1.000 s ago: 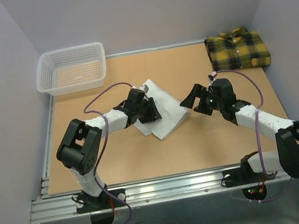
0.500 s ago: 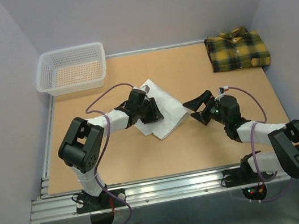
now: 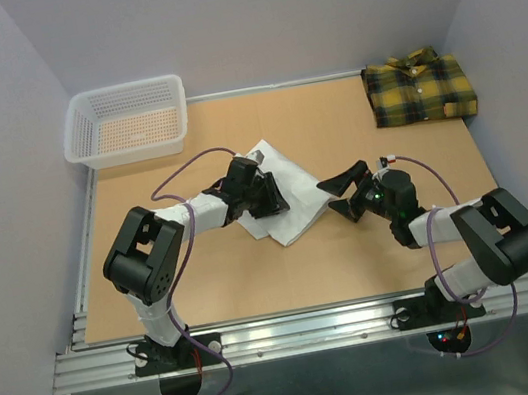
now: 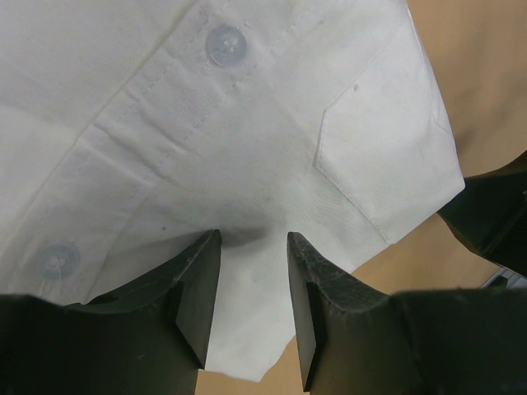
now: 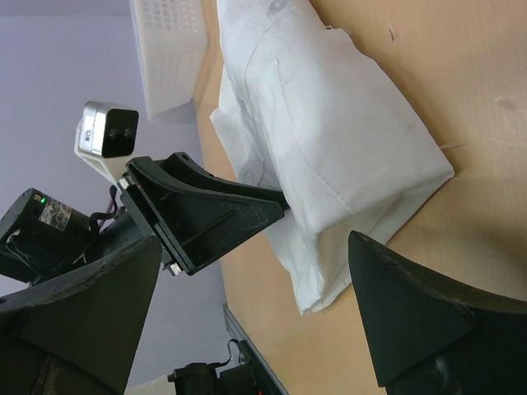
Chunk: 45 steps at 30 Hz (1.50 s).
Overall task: Fold and stack the long sleeve shirts
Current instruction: Fold the shirt
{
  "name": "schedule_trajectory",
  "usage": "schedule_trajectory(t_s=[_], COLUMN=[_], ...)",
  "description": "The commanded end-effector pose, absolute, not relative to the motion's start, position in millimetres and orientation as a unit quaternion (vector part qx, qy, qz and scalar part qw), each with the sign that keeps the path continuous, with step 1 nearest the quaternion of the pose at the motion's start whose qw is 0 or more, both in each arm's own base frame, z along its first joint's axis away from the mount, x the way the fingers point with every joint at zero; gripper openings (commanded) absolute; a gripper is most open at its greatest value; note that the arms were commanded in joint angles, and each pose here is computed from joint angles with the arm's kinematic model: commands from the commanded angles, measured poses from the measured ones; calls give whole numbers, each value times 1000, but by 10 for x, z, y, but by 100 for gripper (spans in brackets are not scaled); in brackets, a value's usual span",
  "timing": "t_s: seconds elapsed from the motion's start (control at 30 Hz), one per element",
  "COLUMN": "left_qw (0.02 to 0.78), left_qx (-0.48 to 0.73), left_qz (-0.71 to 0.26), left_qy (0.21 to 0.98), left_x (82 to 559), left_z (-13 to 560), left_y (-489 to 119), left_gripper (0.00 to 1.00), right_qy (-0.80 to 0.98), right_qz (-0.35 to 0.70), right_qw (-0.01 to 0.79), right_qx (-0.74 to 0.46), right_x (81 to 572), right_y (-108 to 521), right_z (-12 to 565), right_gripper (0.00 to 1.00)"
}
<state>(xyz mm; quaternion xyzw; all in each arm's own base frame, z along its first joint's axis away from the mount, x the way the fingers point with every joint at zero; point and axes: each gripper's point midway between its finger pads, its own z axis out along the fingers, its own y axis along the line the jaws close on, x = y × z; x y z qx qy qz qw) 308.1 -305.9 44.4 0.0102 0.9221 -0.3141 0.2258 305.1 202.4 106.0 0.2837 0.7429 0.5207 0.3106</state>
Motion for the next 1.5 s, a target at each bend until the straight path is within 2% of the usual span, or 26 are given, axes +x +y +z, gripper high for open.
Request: schedule_trajectory(t_s=[0.0,0.73,1.03,1.23,1.47], left_qw=[223,219,191,188,181], left_qx=[11,3,-22,-26,-29], left_qz=[-318,-318,-299,-288,-279], left_qy=[921,922,934,938,942], left_x=[3058,3032,2907,2903,2897], left_z=[423,408,201,158,85], left_y=[-3088,-3078,-2979,-2935,-2891], left_gripper=[49,48,47,47,47], right_qy=[723,687,667,653,659], right_qz=[552,598,572,520,478], right_qw=[319,319,362,413,457], right_qx=[266,263,310,364,358], right_x=[3086,3328,3437,3457,3381], right_y=[2116,2315,2106,1742,1477], right_z=[1203,1336,1281,1147,1109], right_gripper=[99,97,96,95,90])
